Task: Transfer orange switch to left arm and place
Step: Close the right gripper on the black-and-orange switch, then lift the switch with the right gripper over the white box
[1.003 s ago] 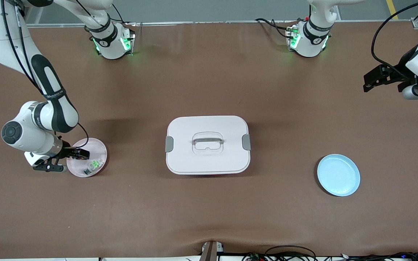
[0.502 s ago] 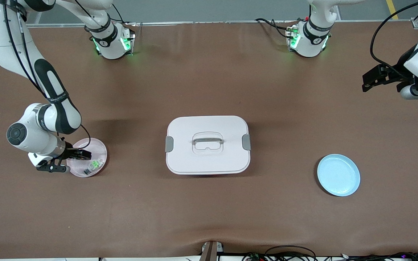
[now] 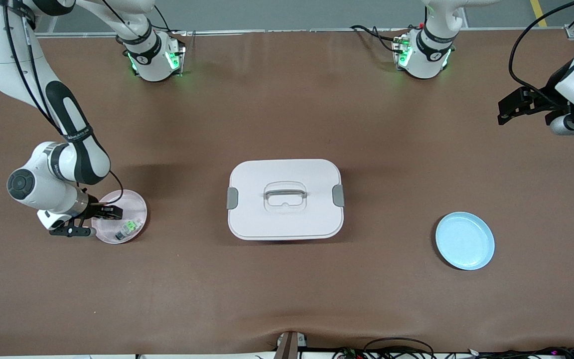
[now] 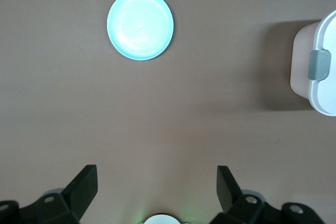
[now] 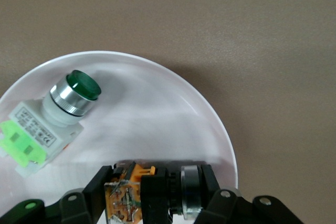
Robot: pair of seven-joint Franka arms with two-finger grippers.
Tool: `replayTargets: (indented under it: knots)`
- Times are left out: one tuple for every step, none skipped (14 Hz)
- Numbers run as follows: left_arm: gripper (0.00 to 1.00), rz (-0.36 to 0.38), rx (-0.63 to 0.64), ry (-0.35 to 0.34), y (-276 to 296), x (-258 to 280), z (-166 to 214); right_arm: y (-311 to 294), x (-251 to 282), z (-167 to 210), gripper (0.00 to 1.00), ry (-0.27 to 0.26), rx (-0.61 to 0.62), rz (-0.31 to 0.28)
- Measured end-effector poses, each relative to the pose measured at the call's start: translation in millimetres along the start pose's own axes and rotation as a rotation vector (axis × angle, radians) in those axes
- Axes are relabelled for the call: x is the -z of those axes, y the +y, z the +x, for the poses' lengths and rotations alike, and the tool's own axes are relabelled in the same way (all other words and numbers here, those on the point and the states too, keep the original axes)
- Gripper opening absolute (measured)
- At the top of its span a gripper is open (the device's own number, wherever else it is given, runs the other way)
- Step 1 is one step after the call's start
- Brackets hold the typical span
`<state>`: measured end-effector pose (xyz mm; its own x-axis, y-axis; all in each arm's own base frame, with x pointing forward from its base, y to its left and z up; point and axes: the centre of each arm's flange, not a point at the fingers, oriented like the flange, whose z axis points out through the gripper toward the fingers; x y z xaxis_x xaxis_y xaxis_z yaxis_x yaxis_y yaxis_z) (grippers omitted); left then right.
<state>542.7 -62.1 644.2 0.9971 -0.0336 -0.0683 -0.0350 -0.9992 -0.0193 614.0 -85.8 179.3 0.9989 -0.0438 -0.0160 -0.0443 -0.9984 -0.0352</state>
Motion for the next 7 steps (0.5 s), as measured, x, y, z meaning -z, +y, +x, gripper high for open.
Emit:
replayTargets:
  knots:
    - [1.00, 0.000, 0.000, 0.000, 0.0, 0.0, 0.0, 1.5, 0.0, -0.2, 0.73, 0.000, -0.002, 0.000]
    - [1.00, 0.000, 0.000, 0.000, 0.0, 0.0, 0.0, 2.1, 0.0, -0.5, 0.73, -0.005, -0.004, 0.001]
    - [1.00, 0.000, 0.000, 0.000, 0.0, 0.2, 0.0, 1.7, 0.3, -0.7, 0.73, -0.018, -0.010, 0.009]
    - [1.00, 0.000, 0.000, 0.001, 0.0, 0.6, -0.1, 0.5, 2.0, -0.3, 0.73, -0.041, -0.025, 0.027]
    - [1.00, 0.000, 0.000, 0.003, -0.1, 1.6, -0.2, -1.0, 6.2, 1.4, 0.73, -0.072, -0.042, 0.051]
    - [1.00, 0.000, 0.000, 0.006, -0.2, 2.8, -0.5, -2.4, 12.8, 3.9, 0.73, -0.106, -0.062, 0.080]
    - [1.00, 0.000, 0.001, 0.008, -0.3, 3.8, -0.9, -4.2, 20.9, 6.8, 0.73, -0.135, -0.083, 0.114]
